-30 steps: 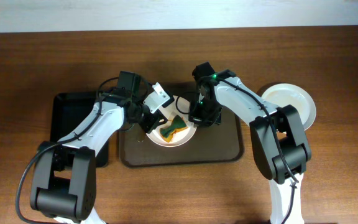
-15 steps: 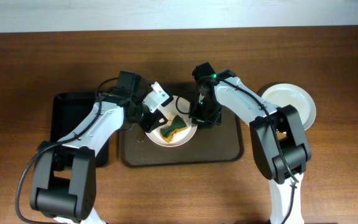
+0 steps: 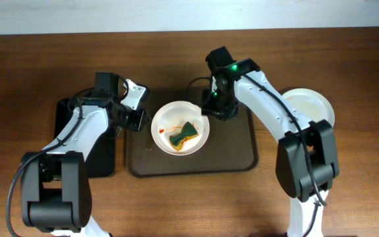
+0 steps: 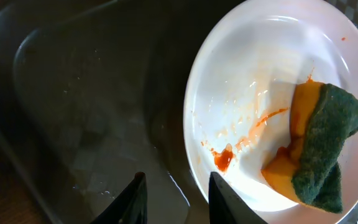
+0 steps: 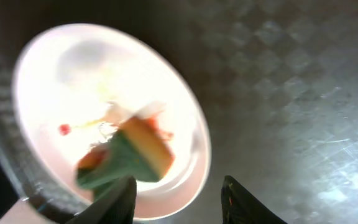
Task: Clean dirty plates on tray and stack at the side
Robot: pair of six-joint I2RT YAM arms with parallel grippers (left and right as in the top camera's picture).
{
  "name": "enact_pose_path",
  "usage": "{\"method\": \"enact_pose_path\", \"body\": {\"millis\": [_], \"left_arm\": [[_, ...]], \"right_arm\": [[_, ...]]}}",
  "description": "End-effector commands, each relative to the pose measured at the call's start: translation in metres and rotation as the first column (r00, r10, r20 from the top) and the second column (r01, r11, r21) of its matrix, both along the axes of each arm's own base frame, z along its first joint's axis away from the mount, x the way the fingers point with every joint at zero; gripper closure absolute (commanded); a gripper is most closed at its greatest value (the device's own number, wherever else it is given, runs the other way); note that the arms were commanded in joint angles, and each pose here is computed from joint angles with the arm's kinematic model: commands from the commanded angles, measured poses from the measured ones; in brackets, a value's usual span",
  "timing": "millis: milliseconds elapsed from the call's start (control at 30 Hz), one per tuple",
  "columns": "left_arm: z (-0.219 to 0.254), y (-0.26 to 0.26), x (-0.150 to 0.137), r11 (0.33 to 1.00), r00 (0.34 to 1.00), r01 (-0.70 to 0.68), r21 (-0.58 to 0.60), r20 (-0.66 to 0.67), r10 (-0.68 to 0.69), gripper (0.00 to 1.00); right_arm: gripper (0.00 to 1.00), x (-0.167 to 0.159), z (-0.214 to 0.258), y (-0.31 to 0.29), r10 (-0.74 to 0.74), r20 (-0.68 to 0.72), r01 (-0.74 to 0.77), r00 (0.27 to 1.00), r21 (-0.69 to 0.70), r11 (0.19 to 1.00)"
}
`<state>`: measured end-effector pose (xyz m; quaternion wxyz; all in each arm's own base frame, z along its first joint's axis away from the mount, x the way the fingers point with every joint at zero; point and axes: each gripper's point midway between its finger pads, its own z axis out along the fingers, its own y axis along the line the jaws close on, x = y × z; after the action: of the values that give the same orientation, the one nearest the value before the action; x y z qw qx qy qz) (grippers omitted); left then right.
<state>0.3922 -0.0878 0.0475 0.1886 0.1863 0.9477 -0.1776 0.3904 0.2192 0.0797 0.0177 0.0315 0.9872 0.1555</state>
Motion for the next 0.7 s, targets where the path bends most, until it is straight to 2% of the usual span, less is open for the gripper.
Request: {"method": "enact_pose_path", "body": {"millis": [0,233,300,467,567,667], "left_arm": [[-0.023,-0.001,-0.010,1.000,0.998,-0.012,0.001,-0.068,0.012,0.69],[-0.039,-0.008,-0.016,1.000,0.994,0.009,0.002,-0.113,-0.009,0.71],[-0.041,-0.010,-0.017,1.000,0.993,0.014,0.001,-0.120,-0.013,0.80],[-0.051,-0.012,-0.021,1.000,0.989,0.020,0.003,-0.146,-0.020,0.89],[-0.057,-0.012,-0.024,1.000,0.985,0.020,0.004,-0.169,-0.019,1.00],[-0.056,-0.016,-0.025,1.000,0.985,0.024,-0.017,-0.171,-0.027,1.00]], "right_arm": [[0.55,-0.011,0.011,0.025,0.048,0.001,-0.048,0.999,0.061,0.997],[0.52,-0.024,0.010,0.044,-0.004,-0.033,0.005,0.999,0.049,0.999],[0.50,-0.026,0.010,0.047,-0.037,-0.049,0.039,0.998,0.048,0.998],[0.45,-0.029,0.005,0.050,-0.077,-0.076,0.080,0.994,0.041,0.996],[0.45,-0.031,0.002,0.051,-0.076,-0.084,0.079,0.994,0.036,0.996],[0.45,-0.035,-0.004,0.057,-0.090,-0.105,0.093,0.990,0.028,0.995]]}}
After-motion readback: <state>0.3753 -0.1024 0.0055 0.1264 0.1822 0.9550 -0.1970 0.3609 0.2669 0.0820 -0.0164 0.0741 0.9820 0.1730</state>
